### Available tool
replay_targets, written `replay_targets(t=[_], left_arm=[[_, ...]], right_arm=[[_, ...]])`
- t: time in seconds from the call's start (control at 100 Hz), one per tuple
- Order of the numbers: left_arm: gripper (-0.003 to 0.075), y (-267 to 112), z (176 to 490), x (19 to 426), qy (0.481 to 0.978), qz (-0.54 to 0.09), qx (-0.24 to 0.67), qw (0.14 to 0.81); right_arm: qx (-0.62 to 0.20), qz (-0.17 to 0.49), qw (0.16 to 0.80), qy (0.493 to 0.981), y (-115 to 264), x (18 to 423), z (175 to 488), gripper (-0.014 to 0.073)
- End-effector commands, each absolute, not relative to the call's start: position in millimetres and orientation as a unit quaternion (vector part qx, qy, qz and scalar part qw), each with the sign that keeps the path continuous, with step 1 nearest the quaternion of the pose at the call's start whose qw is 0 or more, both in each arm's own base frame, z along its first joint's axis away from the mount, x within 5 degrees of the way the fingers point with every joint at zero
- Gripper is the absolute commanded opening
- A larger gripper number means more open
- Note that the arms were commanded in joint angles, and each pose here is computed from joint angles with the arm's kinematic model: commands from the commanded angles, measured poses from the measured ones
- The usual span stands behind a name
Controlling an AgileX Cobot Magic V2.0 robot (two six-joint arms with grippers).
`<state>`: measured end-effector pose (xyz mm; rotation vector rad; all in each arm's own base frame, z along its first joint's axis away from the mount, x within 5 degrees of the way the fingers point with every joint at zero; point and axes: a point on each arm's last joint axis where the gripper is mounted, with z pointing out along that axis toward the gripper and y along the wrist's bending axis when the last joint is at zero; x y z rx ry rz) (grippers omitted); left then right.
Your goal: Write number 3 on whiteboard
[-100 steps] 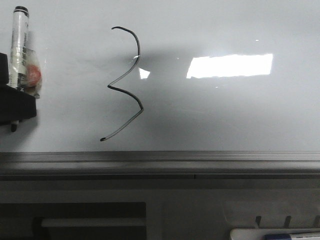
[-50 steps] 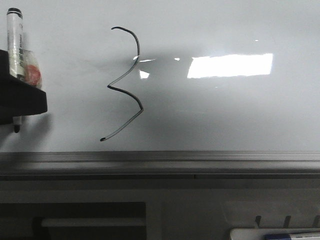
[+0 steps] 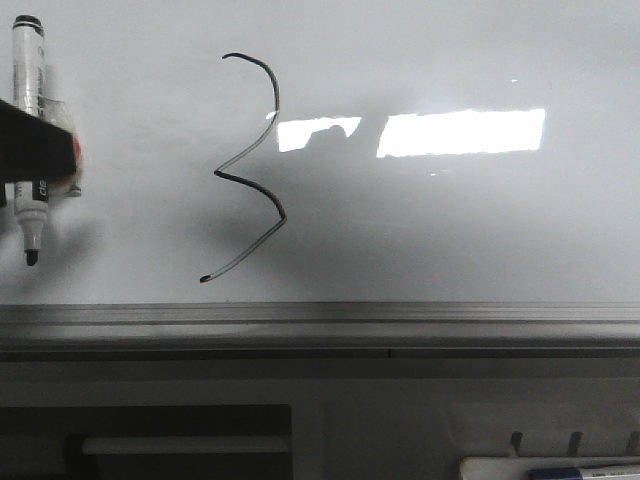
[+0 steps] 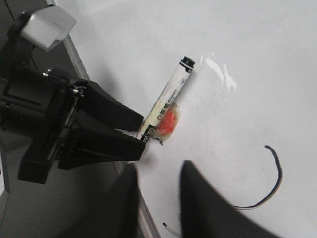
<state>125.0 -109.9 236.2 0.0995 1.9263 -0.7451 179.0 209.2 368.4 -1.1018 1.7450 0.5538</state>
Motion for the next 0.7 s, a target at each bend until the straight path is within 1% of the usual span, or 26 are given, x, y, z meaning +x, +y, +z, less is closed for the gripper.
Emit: replay_targets(t=[0.0, 0.05, 0.07, 0.09, 0.11, 0.14, 0.29, 0.4, 0.51, 0.69], left_arm=[[0.0262, -105, 254, 123, 0.771, -0.324, 0.036, 0.548], [0.0157, -101, 258, 120, 0.762, -0.332, 0.033, 0.555], [0.0127, -100, 259, 119, 0.758, -0.335, 0.032, 0.558], [0.0083, -98, 259, 117, 0.755, -0.337, 0.032, 0.561], [0.0022, -96, 261, 115, 0.75, -0.34, 0.032, 0.566], [-0.0022, -94, 262, 114, 0.747, -0.338, 0.037, 0.571], [-0.0021, -84, 270, 104, 0.717, -0.321, 0.082, 0.613], [-0.0021, -81, 274, 97, 0.698, -0.301, 0.133, 0.636], [-0.0021, -80, 276, 92, 0.689, -0.293, 0.165, 0.642], [-0.002, -82, 273, 90, 0.696, -0.296, 0.182, 0.628]], right_arm=[[-0.43, 0.232, 0.536, 0.688, 201, 175, 395, -0.0058], [-0.426, 0.23, 0.547, 0.683, 198, 173, 397, -0.0058], [-0.423, 0.229, 0.55, 0.682, 197, 173, 396, -0.0058], [-0.419, 0.229, 0.557, 0.68, 195, 172, 396, -0.0058], [-0.415, 0.228, 0.563, 0.677, 193, 171, 396, -0.0058], [-0.408, 0.227, 0.573, 0.674, 190, 169, 396, -0.0058], [-0.36, 0.217, 0.638, 0.645, 160, 151, 390, -0.006], [-0.329, 0.207, 0.673, 0.629, 134, 133, 372, -0.006], [-0.322, 0.202, 0.679, 0.628, 113, 115, 346, -0.0061], [-0.326, 0.2, 0.673, 0.634, 88, 90, 305, -0.0061]])
